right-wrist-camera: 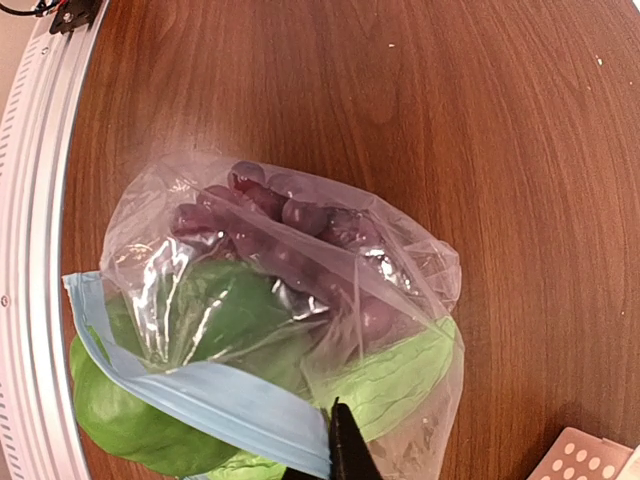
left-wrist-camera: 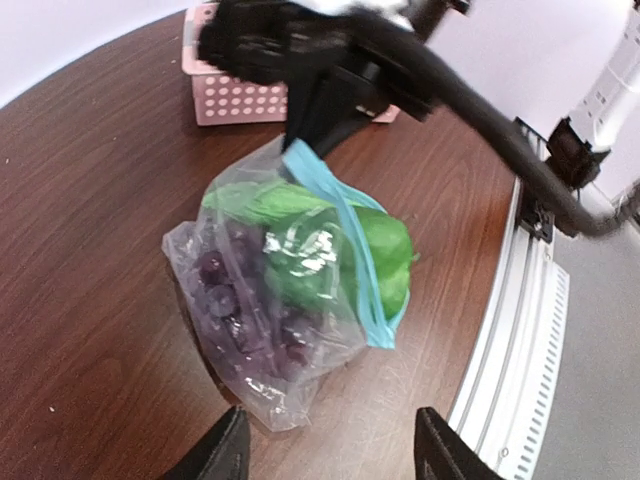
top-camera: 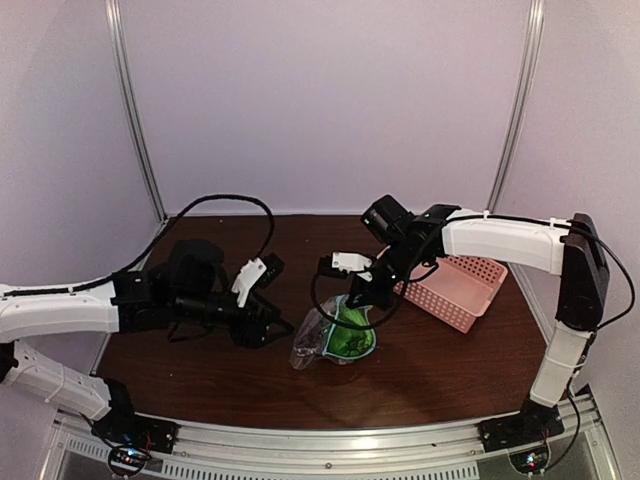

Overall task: Place the food in the zip-top bag and seal the zipper
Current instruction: Pass from the left arm to the right, then adjust the zipper food storage bag at the center of the board.

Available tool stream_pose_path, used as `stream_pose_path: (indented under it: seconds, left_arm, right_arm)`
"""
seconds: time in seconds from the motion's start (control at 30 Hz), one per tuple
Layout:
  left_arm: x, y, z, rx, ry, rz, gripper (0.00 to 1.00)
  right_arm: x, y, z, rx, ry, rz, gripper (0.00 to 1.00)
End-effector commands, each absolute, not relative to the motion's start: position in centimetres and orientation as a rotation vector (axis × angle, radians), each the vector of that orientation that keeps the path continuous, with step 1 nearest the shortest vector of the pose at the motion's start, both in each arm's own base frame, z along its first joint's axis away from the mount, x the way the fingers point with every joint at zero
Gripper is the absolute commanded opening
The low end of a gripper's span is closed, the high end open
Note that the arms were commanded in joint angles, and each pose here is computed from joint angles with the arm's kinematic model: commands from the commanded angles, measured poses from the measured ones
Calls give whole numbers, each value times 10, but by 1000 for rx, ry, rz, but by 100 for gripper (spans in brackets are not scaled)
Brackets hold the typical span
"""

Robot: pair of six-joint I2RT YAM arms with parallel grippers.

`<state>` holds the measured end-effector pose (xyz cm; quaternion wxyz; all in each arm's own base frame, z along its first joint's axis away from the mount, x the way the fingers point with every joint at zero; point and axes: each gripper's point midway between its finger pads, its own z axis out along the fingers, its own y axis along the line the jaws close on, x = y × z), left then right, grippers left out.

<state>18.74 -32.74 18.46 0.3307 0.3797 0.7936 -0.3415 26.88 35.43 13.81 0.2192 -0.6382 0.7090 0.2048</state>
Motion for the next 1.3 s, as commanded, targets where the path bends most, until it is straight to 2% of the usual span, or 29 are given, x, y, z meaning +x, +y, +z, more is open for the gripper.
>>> stream_pose_path:
  seconds: [0.0,0.13,0.3,0.4,0.5,0.77,0.97,1.1,1.27]
  left_arm:
    - [172,-328,171,1060,1945,-720,55]
    - [154,-352,161,1094,1904,-719,38]
    - [170,-369,144,1043,1953,-601,31]
    - [169,-386,143,1076,1908,-586,32]
    - [178,-394,142,1073,1903,-465,41]
    - [184,-407,134,1137,1873,-351,36]
    - [170,-414,129,1258,1817,-354,43]
    - [158,-413,125,1335,1760,-385,44]
    - [160,-406,117,1394,1714,-305,44]
  right_arm:
    - [275,354,144,-1735,1966,562,0]
    - [276,355,140,-1721,1997,589,0]
    - [277,356,141,-1703,2014,609,0]
    - [277,356,142,-1696,2019,617,0]
    - [276,356,143,-1689,2025,634,0]
    - [274,358,143,-1681,2042,672,0]
    - [276,357,142,-1669,2056,689,0]
    - [276,358,141,-1666,2061,699,0]
    - [276,358,141,-1663,2069,712,0]
